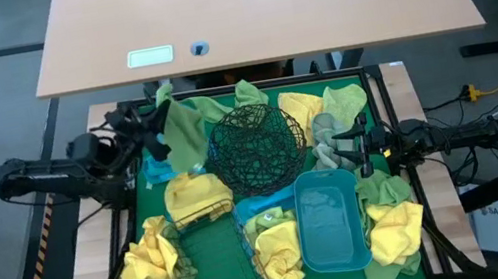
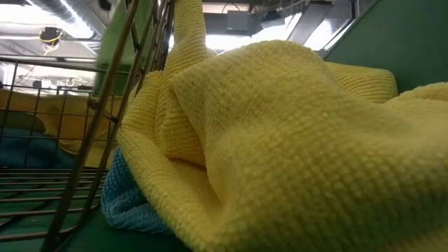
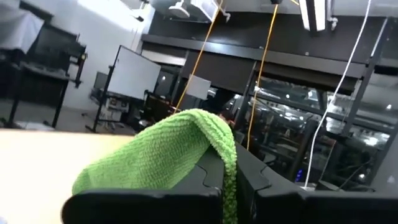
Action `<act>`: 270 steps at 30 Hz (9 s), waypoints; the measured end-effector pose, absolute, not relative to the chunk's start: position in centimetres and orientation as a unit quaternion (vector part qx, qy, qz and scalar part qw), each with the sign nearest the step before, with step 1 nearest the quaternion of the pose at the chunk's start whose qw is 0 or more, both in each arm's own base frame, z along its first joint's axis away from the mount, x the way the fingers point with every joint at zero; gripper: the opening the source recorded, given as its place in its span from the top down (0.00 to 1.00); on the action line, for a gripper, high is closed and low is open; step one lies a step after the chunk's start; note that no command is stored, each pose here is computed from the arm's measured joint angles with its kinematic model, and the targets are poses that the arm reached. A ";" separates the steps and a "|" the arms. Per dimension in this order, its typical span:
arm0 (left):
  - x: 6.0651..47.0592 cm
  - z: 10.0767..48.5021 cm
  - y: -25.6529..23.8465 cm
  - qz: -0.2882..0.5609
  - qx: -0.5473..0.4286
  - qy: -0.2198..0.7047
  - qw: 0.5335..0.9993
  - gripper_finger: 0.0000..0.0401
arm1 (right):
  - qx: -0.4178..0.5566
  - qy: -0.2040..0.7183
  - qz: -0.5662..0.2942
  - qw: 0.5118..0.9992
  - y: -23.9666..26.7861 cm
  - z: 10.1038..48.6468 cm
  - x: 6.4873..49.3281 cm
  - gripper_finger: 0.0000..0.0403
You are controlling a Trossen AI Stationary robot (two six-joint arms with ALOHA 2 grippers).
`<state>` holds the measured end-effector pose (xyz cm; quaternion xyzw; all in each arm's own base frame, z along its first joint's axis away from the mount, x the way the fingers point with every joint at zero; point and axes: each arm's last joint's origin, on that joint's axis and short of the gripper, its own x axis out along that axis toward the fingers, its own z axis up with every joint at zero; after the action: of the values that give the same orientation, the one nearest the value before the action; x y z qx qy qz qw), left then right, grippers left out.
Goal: Sort microfiber towel by color & place in baskets
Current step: Put the green microfiber cloth into the round wire basket
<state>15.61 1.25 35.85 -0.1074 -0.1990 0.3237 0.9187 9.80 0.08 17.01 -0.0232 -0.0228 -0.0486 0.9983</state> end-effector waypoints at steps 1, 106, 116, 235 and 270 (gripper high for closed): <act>16.1 36.6 1.2 0.322 -0.098 -0.198 0.921 1.00 | -0.023 -0.023 -0.049 0.998 0.1 17.0 9.8 0.48; 39.5 23.2 3.4 0.229 -0.059 0.321 0.917 0.69 | 0.112 0.367 -0.278 0.881 -0.7 22.8 11.7 0.48; 40.1 26.2 3.5 0.227 -0.053 0.322 0.917 0.70 | 0.095 0.412 -0.285 0.860 -0.6 21.7 13.0 0.48; 20.1 40.5 2.2 0.218 -0.019 0.415 0.883 0.70 | -0.105 0.337 -0.132 0.926 -0.7 28.4 35.6 0.99; 18.0 25.1 4.7 0.266 -0.079 0.652 0.706 0.70 | -0.115 0.419 -0.121 0.892 -0.7 24.9 36.3 0.48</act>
<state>17.98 4.72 25.06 -0.0795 0.6518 0.2658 0.7058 36.32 -0.70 24.87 -0.1151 0.4192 -0.1206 0.8925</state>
